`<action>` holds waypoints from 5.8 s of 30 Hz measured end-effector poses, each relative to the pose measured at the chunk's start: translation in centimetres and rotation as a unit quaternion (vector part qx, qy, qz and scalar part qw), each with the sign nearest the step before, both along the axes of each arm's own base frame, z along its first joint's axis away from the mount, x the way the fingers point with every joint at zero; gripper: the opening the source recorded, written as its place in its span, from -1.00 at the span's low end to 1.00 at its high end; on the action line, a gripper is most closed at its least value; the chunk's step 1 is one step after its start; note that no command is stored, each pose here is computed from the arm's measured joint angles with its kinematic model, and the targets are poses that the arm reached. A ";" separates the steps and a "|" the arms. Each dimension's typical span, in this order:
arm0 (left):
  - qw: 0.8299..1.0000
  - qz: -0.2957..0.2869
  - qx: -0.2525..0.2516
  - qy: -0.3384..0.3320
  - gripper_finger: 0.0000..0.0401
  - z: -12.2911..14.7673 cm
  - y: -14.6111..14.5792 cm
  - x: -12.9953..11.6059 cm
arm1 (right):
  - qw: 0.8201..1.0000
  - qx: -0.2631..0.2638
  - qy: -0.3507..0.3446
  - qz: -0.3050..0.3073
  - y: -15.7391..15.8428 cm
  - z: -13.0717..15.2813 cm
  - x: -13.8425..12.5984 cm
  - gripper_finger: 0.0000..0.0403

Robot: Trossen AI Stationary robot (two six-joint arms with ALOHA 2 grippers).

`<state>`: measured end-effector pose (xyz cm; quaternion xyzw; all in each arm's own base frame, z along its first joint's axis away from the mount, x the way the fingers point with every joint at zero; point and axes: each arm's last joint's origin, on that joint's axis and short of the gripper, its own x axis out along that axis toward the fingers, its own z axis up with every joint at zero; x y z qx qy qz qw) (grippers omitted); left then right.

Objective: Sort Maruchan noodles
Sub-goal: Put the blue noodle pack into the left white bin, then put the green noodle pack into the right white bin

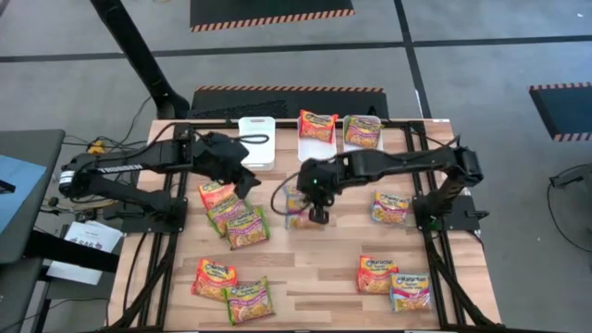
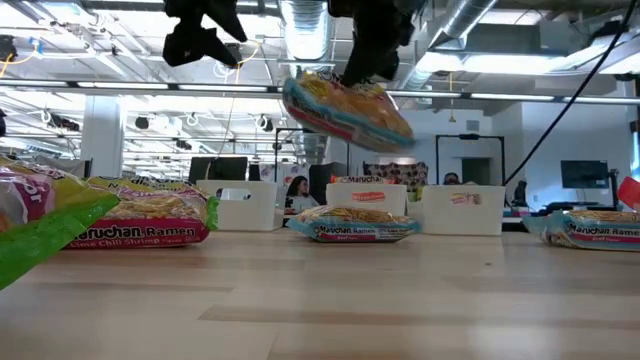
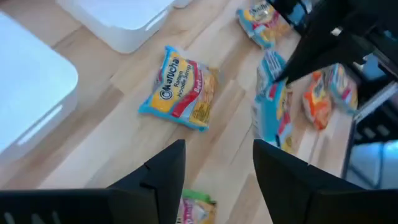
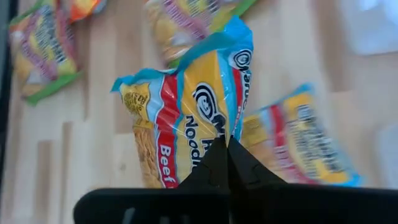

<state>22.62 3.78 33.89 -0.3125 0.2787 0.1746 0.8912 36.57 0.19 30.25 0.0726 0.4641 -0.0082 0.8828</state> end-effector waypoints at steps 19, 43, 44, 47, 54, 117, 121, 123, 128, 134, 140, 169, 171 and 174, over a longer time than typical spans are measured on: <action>0.994 0.054 -0.060 -0.079 -0.14 -1.2 3.2 4.4 | 0.997 -0.063 -0.026 -0.046 -4.8 2.2 0.0 -1.00; 0.995 -0.011 -0.081 -0.062 -0.14 -5.1 4.4 8.6 | 0.996 -0.068 -0.029 -0.050 -5.4 2.3 0.0 -1.00; 0.995 -0.014 -0.083 -0.059 -0.14 -5.2 4.4 8.6 | 0.996 -0.068 -0.030 -0.049 -5.4 2.3 0.0 -1.00; 0.995 -0.024 -0.078 -0.062 -0.14 -5.1 4.4 8.6 | 0.996 -0.069 -0.036 -0.049 -5.4 2.5 0.1 -1.00; 0.994 -0.044 -0.073 -0.075 -0.17 -4.9 4.3 8.8 | 0.995 -0.071 -0.047 -0.048 -5.4 2.7 0.2 -1.00; 0.987 0.052 0.146 0.036 -0.69 -7.1 23.9 -5.9 | 0.971 -0.078 -0.106 -0.201 -14.2 12.4 -4.5 0.01; 0.990 0.039 0.128 0.033 -0.69 -8.9 25.0 -5.3 | 0.969 -0.077 -0.106 -0.210 -14.7 12.4 -4.7 0.01; 0.991 0.041 0.121 0.040 -0.69 -9.7 25.4 -5.1 | 0.967 -0.073 -0.107 -0.218 -14.9 12.4 -4.8 0.01; 0.991 0.035 0.123 0.044 -0.68 -10.9 26.0 -4.7 | 0.967 -0.073 -0.106 -0.220 -15.0 12.4 -4.9 0.01; 0.990 0.044 0.125 0.056 -0.58 -11.4 26.3 -4.7 | 0.967 -0.073 -0.106 -0.220 -15.0 12.4 -4.9 0.01; 0.989 0.045 0.125 0.066 -0.38 -11.5 26.3 -4.7 | 0.967 -0.073 -0.106 -0.220 -15.0 12.4 -4.9 0.01; 0.987 0.004 0.098 0.126 -0.06 -1.1 26.1 -5.0 | 0.971 -0.065 -0.084 -0.215 -14.8 12.1 -5.1 0.01; 0.990 -0.022 0.076 0.114 -0.07 -0.1 25.5 -5.1 | 0.975 -0.051 -0.066 -0.207 -14.7 11.8 -5.4 0.01; 0.994 -0.066 0.023 0.078 -0.09 0.6 24.4 -5.0 | 0.978 -0.038 -0.038 -0.201 -14.4 11.4 -5.7 0.01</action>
